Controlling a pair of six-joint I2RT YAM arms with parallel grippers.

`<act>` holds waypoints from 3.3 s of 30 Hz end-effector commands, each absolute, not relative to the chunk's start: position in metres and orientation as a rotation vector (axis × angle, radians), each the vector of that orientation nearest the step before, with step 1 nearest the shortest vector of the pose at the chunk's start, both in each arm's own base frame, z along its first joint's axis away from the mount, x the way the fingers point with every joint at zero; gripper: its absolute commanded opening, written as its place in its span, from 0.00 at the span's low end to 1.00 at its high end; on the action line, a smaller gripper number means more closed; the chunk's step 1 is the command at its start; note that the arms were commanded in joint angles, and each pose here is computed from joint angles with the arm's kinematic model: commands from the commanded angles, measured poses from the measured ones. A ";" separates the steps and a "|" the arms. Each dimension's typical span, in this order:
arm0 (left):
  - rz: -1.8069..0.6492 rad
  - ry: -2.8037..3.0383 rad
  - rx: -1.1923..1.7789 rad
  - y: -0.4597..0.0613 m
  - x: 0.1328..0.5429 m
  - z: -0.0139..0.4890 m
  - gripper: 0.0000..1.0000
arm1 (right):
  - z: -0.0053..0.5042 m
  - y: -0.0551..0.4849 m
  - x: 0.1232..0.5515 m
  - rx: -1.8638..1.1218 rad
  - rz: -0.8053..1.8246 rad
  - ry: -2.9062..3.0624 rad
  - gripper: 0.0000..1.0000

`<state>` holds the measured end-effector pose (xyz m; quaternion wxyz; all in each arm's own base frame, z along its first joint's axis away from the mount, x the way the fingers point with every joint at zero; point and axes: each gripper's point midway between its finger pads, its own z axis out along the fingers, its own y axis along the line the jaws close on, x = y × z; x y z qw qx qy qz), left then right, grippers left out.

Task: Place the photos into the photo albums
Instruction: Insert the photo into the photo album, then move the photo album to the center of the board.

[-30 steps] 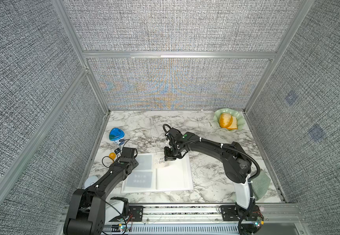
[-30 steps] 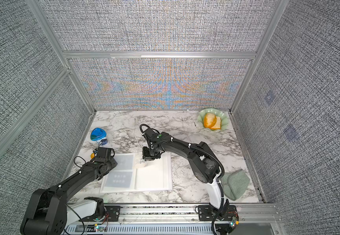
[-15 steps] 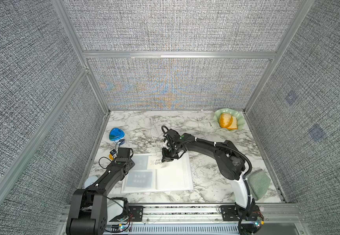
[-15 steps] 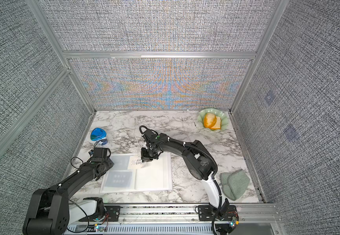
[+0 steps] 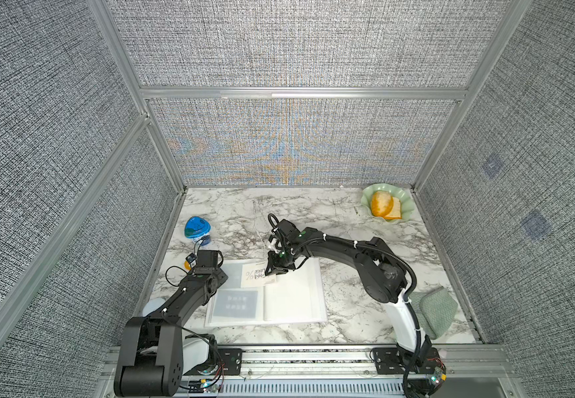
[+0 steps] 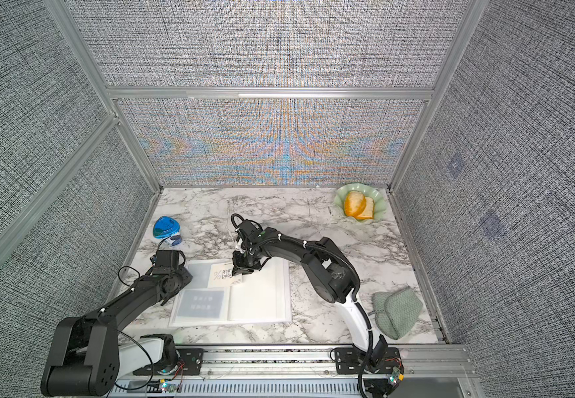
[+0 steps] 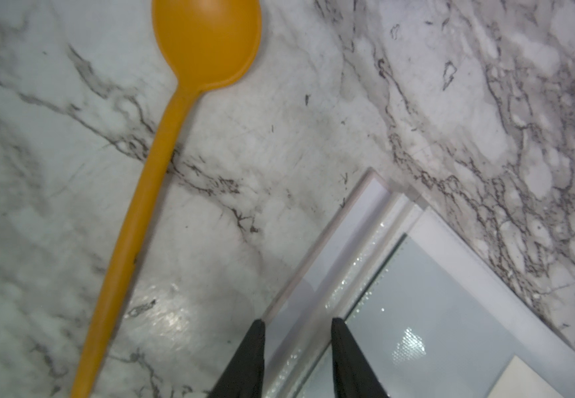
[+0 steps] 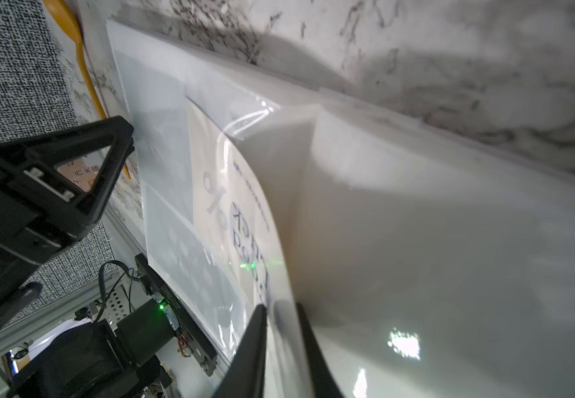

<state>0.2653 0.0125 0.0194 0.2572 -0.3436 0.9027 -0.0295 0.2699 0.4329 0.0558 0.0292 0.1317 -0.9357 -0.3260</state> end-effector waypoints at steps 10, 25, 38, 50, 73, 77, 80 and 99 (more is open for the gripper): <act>-0.095 2.464 -0.912 0.011 0.266 0.019 0.35 | 0.066 0.409 0.272 0.384 -0.921 -2.968 0.29; -0.073 2.439 -0.939 0.020 0.262 0.022 0.35 | 0.056 0.427 0.273 0.395 -0.916 -2.953 0.29; -0.062 2.435 -0.960 0.025 0.261 0.021 0.35 | 0.051 0.461 0.270 0.448 -0.940 -2.910 0.29; -0.094 2.498 -0.918 0.018 0.265 0.014 0.36 | 0.044 0.487 0.270 0.427 -1.020 -2.854 0.29; -0.303 2.596 -0.915 -0.013 0.257 -0.002 0.36 | 0.054 0.440 0.277 0.389 -0.966 -2.952 0.46; -0.344 2.594 -0.929 -0.018 0.251 -0.004 0.36 | 0.054 0.425 0.279 0.367 -0.949 -2.970 0.49; -0.359 2.593 -0.928 -0.022 0.248 -0.004 0.35 | 0.049 0.412 0.279 0.340 -0.929 -2.981 0.50; -0.473 2.609 -0.897 -0.069 0.244 -0.007 0.35 | 0.012 0.313 0.292 0.110 -0.803 -3.036 0.51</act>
